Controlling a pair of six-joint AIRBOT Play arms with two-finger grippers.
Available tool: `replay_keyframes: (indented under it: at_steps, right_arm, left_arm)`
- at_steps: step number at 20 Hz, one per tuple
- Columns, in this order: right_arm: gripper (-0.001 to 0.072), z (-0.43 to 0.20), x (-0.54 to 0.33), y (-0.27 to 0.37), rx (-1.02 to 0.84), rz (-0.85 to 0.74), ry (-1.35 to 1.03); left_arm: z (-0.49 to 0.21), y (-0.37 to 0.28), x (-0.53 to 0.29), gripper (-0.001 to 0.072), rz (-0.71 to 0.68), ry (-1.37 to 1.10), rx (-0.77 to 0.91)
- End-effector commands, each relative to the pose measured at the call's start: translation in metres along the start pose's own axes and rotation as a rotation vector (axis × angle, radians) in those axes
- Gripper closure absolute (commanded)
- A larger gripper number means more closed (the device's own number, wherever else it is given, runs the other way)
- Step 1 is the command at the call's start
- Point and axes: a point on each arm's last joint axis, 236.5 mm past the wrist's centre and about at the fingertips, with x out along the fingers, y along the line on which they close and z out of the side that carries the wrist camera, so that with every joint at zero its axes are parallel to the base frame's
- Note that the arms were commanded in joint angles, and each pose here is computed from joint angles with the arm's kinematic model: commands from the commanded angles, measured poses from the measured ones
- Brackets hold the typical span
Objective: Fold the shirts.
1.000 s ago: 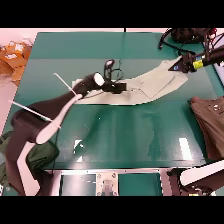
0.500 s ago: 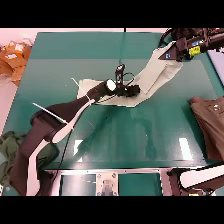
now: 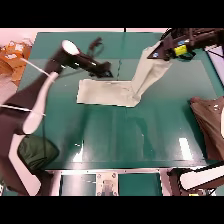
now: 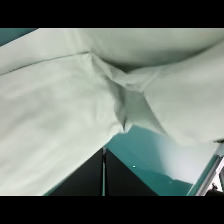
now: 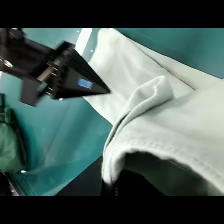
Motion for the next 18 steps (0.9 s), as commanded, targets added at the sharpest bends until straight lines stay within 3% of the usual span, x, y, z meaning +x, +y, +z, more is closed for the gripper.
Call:
replay_keyframes:
  at_steps: [1,6,8,9,10,13,15,18]
  right_arm:
    - [0.0693,0.007,0.056,0.042,-0.011,0.043,-0.026]
    - [0.069,0.005,0.21,0.122,-0.052,0.125,-0.104]
    - [0.0536,-0.009,0.28,0.145,-0.029,0.152,-0.156]
    - [0.0335,-0.018,0.309,0.149,-0.012,0.155,-0.175]
    - [0.0196,-0.026,0.332,0.15,0.001,0.15,-0.19]
    - [0.0207,-0.02,0.331,0.136,0.035,0.138,-0.196]
    - [0.0308,0.0,0.293,0.114,0.053,0.133,-0.176]
    - [0.0306,0.023,0.214,0.057,0.122,0.099,-0.127]
  left_arm:
    - [-0.001,0.027,-0.097,0.0683,0.05,-0.007,0.01]
    - [0.012,0.064,-0.175,0.0683,0.125,-0.141,0.001]
    - [0.007,0.075,-0.188,0.0683,0.134,-0.141,-0.022]
    - [0.006,0.08,-0.192,0.0684,0.139,-0.143,-0.019]
    - [0.006,0.082,-0.195,0.0683,0.143,-0.145,-0.011]
    - [0.006,0.084,-0.197,0.0683,0.149,-0.145,0.021]
    - [0.006,0.084,-0.197,0.0683,0.149,-0.145,0.028]
    - [0.006,0.085,-0.197,0.0684,0.149,-0.145,0.028]
